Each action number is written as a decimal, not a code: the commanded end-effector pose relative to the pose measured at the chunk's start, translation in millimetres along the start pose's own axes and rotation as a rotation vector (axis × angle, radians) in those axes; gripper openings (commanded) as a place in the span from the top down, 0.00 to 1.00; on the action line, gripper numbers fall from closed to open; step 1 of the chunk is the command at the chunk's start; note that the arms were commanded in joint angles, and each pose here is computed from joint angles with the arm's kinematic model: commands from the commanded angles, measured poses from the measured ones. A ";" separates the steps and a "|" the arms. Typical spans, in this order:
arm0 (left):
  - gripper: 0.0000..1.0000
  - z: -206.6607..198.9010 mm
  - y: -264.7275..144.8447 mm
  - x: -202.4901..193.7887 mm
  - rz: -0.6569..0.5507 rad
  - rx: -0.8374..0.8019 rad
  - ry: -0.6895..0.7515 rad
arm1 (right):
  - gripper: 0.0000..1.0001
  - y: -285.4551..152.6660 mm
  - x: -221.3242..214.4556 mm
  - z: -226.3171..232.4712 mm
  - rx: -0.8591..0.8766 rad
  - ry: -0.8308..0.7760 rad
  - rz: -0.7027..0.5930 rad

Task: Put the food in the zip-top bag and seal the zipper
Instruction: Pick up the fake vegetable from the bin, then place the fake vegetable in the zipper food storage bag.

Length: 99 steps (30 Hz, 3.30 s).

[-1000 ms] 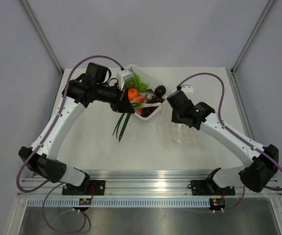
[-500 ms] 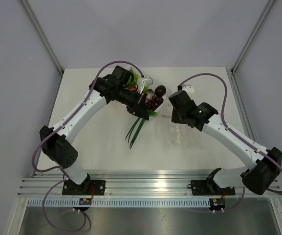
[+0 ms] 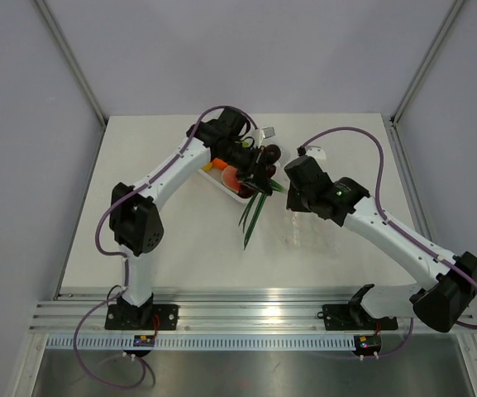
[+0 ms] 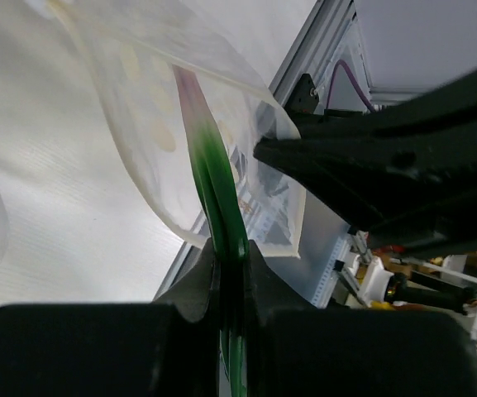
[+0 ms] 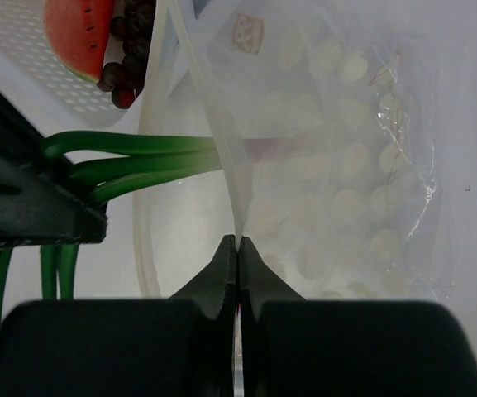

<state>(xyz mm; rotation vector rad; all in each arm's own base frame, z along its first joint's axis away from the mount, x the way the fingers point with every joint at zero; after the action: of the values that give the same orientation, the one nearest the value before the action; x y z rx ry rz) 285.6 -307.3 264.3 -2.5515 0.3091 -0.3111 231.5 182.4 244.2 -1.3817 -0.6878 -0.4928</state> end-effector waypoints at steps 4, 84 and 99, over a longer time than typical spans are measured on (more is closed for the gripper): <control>1.00 -12.7 10.8 20.0 -0.035 -0.064 -0.126 | 1.00 -6.3 2.2 14.5 0.059 0.022 -0.038; 1.00 34.4 41.4 -95.2 0.048 -0.013 0.088 | 1.00 -9.3 -11.8 19.3 0.127 -0.030 0.006; 1.00 6.2 46.8 -71.2 0.092 -0.152 -0.148 | 1.00 -9.2 -20.8 38.2 0.144 -0.105 0.005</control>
<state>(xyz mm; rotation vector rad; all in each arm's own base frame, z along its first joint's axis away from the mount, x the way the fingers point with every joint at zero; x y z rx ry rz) 204.3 -312.4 194.6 -2.5846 0.3967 -0.0960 202.6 210.1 232.5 -1.3042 -0.7490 -0.3422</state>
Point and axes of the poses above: each gripper's point midway between its finger pads, its own y axis out along the fingers, its own z axis along the line the jaws close on, x = y × z, the point moved 6 cm from there along -y, back along the fingers, and after that the axes turned 12 degrees about -y, right-handed, at the moved point
